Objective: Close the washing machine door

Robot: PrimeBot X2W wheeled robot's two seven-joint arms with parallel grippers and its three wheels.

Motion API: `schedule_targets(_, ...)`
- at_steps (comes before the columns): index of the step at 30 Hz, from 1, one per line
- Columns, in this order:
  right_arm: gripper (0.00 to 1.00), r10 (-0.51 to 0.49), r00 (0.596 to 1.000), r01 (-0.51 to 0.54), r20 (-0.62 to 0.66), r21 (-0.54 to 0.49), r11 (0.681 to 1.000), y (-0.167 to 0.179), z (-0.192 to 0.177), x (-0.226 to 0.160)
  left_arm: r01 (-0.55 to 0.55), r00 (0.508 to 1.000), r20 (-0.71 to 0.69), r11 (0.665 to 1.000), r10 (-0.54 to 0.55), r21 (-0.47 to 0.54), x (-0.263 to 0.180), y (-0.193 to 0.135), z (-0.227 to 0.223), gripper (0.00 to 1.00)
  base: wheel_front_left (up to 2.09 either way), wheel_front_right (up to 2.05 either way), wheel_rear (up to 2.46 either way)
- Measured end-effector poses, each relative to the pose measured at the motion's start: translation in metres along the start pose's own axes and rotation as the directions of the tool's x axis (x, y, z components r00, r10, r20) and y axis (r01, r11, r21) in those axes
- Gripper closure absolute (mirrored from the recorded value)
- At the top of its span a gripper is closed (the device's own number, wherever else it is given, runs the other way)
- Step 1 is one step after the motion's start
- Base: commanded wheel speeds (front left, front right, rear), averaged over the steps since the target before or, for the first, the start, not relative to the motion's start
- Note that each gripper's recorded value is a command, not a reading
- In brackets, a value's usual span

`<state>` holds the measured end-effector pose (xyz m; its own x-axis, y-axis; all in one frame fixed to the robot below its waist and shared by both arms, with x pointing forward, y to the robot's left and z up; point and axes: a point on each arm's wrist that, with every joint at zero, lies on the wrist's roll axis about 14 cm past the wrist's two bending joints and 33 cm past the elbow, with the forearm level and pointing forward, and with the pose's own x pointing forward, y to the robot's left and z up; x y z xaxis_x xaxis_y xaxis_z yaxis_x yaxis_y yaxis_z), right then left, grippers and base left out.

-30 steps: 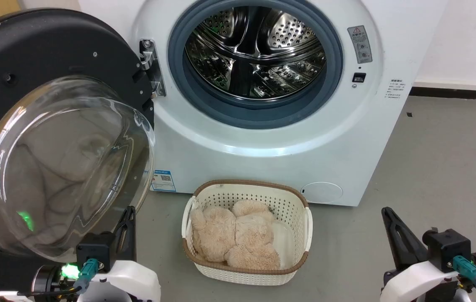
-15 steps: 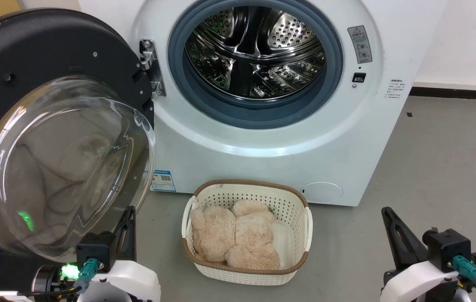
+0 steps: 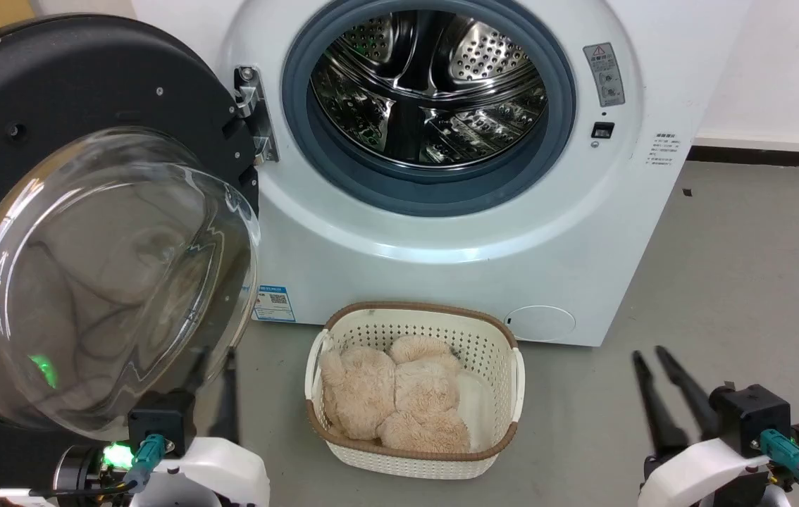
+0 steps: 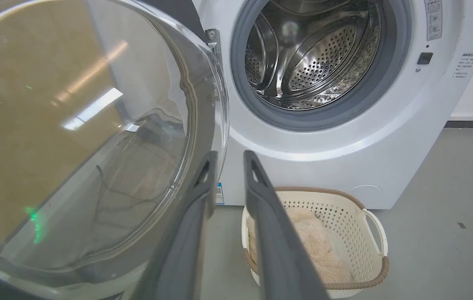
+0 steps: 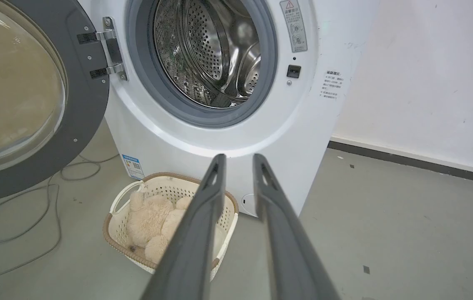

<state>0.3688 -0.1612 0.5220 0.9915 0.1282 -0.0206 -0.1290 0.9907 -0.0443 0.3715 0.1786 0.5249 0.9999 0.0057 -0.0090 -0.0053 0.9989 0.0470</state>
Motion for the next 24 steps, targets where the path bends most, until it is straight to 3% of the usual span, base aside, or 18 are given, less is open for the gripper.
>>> schedule_targets(7, 0.00, -0.005, 1.000, 0.005, 0.004, 0.009, 1.000, -0.002, 0.000, 0.000, -0.004, 1.000, 0.003, 1.000, 0.004, 0.000, 0.000, 0.000, 0.000, 0.00, 0.00, 0.00, 0.00)
schedule_targets(8, 0.00, -0.005, 1.000, 0.005, 0.006, 0.011, 1.000, -0.002, 0.000, 0.000, -0.004, 1.000, 0.007, 1.000, 0.004, 0.000, 0.000, -0.001, 0.001, 0.73, 0.00, 0.00, 0.00)
schedule_targets(9, 0.00, -0.007, 1.000, 0.006, 0.008, 0.011, 1.000, -0.002, 0.001, 0.000, -0.004, 1.000, 0.009, 1.000, 0.004, 0.000, 0.000, -0.001, 0.001, 1.00, 0.00, 0.00, 0.00)
schedule_targets(24, 0.00, -0.002, 0.999, 0.001, 0.033, 0.038, 0.999, -0.001, 0.003, 0.006, -0.048, 0.992, 0.120, 0.999, 0.047, 0.004, -0.001, 0.010, 0.032, 1.00, 0.00, 0.00, 0.00)
